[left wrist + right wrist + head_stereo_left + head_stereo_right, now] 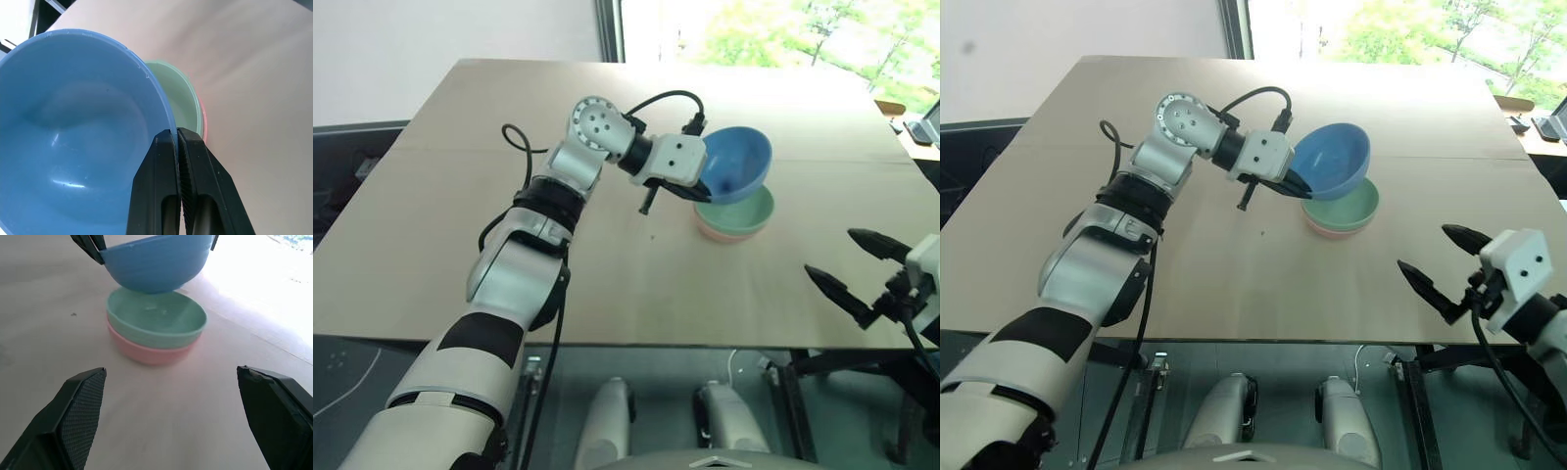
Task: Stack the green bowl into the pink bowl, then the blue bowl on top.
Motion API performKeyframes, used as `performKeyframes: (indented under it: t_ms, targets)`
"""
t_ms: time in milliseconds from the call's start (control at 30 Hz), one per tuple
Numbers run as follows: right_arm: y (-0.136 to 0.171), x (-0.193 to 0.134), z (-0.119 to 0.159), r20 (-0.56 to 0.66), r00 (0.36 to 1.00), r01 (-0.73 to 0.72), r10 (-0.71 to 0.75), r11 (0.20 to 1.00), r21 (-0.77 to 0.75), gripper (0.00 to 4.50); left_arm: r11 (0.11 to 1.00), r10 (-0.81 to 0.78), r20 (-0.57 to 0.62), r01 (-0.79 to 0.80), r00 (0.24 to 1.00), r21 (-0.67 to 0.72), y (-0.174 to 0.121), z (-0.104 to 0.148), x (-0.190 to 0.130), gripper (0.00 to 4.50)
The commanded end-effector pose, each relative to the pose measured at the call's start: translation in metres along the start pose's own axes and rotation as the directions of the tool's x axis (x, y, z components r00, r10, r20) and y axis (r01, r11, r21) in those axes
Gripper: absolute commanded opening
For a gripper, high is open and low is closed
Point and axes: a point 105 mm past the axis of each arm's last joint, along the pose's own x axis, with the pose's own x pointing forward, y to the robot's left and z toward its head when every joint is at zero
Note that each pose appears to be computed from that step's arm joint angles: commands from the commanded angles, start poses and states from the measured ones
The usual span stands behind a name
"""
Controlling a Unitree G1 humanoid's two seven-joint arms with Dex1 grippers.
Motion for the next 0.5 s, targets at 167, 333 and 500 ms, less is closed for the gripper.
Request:
performKeyframes:
  t_ms: [167,333,500]
  targets:
    - [-0.0122,-0.0156,0.0105,0.093,0.995,0.017,-0.017,1.0,-0.002,4.5,0.996,0.011,0.001,-0.011,1.0,0.088,0.0143,0.0163,-0.0006,0.14]
    - [-0.0097,-0.0119,0.0121,0.098,0.994,-0.046,0.045,0.999,-0.001,4.5,0.995,-0.013,-0.004,0.013,1.0,0.101,0.0131,0.0178,0.0013,0.14]
    - [-0.0039,-0.0069,0.0137,0.096,0.99,-0.099,0.099,0.995,-0.009,4.5,0.994,-0.02,-0.013,0.021,1.0,0.107,0.0127,0.0173,0.0,0.14]
